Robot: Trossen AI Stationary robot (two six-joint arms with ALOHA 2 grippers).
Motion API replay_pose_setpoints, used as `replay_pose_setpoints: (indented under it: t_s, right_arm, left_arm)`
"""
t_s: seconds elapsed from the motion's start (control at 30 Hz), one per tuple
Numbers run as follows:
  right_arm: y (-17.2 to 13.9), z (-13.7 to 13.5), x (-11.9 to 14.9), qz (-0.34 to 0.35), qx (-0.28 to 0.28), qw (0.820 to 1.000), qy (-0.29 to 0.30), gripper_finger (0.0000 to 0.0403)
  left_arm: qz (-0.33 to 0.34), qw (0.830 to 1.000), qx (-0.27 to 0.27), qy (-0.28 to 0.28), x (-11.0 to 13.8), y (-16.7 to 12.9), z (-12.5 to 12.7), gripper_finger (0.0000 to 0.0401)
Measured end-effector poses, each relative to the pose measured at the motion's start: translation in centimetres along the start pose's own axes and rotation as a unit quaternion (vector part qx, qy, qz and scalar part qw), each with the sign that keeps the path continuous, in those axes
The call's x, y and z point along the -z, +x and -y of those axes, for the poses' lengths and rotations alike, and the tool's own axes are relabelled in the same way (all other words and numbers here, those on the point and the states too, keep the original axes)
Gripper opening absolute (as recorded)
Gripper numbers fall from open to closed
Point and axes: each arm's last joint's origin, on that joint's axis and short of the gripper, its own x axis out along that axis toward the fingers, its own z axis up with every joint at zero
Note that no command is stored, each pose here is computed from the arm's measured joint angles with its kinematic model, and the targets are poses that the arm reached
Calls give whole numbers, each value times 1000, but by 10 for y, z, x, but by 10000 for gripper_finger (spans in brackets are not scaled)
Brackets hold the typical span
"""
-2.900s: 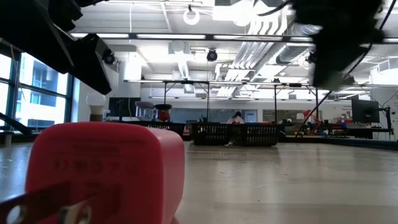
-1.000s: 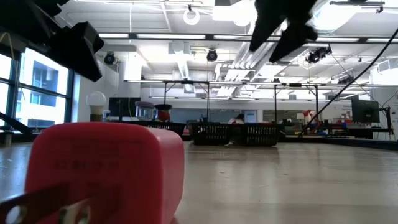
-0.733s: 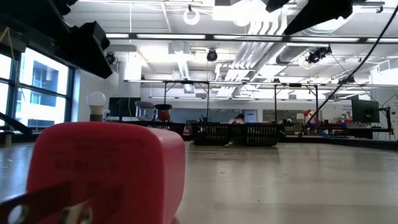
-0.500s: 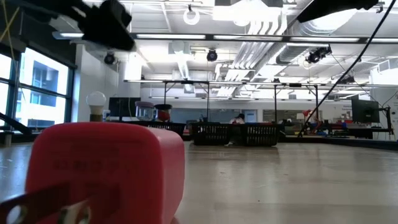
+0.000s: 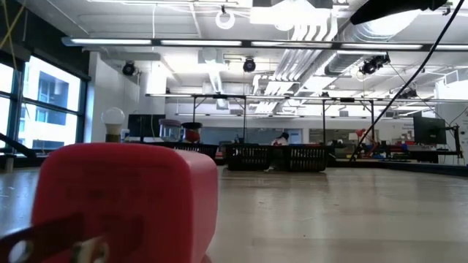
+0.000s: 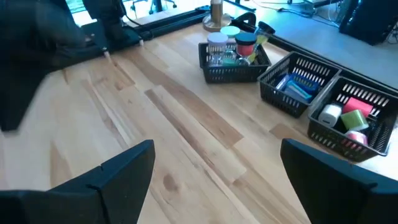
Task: Pick & Place Office items
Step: Put the pink charger adapter into the right black bin
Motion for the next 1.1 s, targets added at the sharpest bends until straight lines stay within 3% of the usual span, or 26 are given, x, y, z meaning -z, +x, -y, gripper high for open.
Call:
replay_pose_setpoints:
  t_s: [0.13, 0.33, 0.5, 0.87, 0.97, 1.1]
  right_arm:
    - [3, 1, -2, 5, 7, 1000, -3, 337]
    - [6, 2, -3, 0, 11, 1000, -3, 338]
    - [5, 2, -2, -1, 9, 1000, -11, 338]
    - [4, 1, -1, -13, 3, 1000, -16, 338]
    - [4, 1, -1, -10, 4, 1000, -16, 337]
    - [5, 1, -2, -10, 6, 1000, -15, 338]
  left_arm:
    - [-104, 994, 28, 35, -5, 36, -5, 305]
    - [-208, 958, 98, 170, -1, 81, -1, 305]
    - [-206, 934, 124, 263, 5, 102, 9, 305]
    - [-144, 906, 88, 387, -13, 111, 40, 305]
    - [-153, 899, 96, 398, -8, 117, 43, 305]
    - [-154, 900, 150, 379, 2, 133, 37, 305]
